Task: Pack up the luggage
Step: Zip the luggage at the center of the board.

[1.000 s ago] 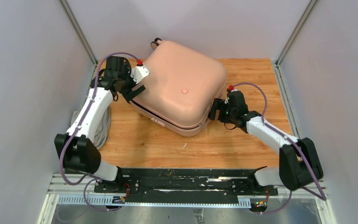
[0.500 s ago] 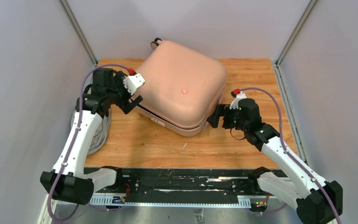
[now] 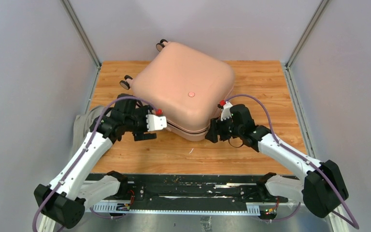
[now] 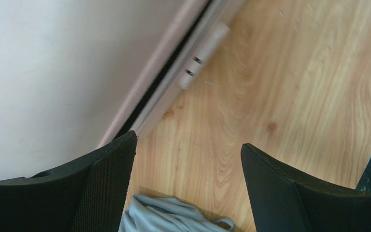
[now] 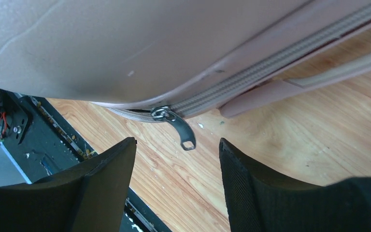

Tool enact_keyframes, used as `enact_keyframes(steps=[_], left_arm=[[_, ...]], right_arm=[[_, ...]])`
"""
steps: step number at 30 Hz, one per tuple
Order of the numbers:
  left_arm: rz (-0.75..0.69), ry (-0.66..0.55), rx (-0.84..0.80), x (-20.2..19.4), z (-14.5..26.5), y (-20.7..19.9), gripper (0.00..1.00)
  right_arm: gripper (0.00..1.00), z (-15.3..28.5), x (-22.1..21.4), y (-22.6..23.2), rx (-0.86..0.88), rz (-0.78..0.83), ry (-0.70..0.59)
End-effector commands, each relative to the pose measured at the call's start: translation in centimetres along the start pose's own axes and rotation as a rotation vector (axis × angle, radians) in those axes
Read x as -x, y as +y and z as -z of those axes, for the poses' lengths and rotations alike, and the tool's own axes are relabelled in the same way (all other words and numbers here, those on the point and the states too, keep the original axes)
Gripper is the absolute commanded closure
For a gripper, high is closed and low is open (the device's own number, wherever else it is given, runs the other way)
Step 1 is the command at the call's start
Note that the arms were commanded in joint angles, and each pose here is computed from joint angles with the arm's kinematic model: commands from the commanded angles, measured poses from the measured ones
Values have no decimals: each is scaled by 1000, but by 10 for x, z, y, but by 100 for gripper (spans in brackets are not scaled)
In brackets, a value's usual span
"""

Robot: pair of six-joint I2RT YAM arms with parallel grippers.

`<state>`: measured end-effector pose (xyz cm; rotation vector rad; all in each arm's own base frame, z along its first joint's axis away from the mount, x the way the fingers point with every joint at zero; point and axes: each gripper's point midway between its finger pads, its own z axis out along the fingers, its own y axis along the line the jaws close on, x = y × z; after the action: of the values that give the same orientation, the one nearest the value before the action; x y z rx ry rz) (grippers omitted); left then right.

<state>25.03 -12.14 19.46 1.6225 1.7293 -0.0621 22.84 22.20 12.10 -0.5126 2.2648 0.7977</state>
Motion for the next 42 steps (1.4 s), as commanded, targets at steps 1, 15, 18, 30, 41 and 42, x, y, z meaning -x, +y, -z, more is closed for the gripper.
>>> enact_keyframes(steps=[1,15,18,30,41,42], left_arm=[[-267,-21,-77,-6,-9,-26,18],[-508,-26,-51,11,-93,-44,74],[-566,-53,-47,21,-102,-49,80],[-796,-141,-38,51,-134,-81,100],[-839,-185,72,65,-144,-76,100],[-839,-177,75,64,-145,-76,100]], right_arm=[[34,-8,8,19,86,62,-23],[82,-33,1,15,84,-7,-14],[94,-31,3,16,84,-2,-25],[100,-30,2,25,126,15,-19],[100,-23,0,28,138,26,-46],[100,-23,0,28,139,30,-45]])
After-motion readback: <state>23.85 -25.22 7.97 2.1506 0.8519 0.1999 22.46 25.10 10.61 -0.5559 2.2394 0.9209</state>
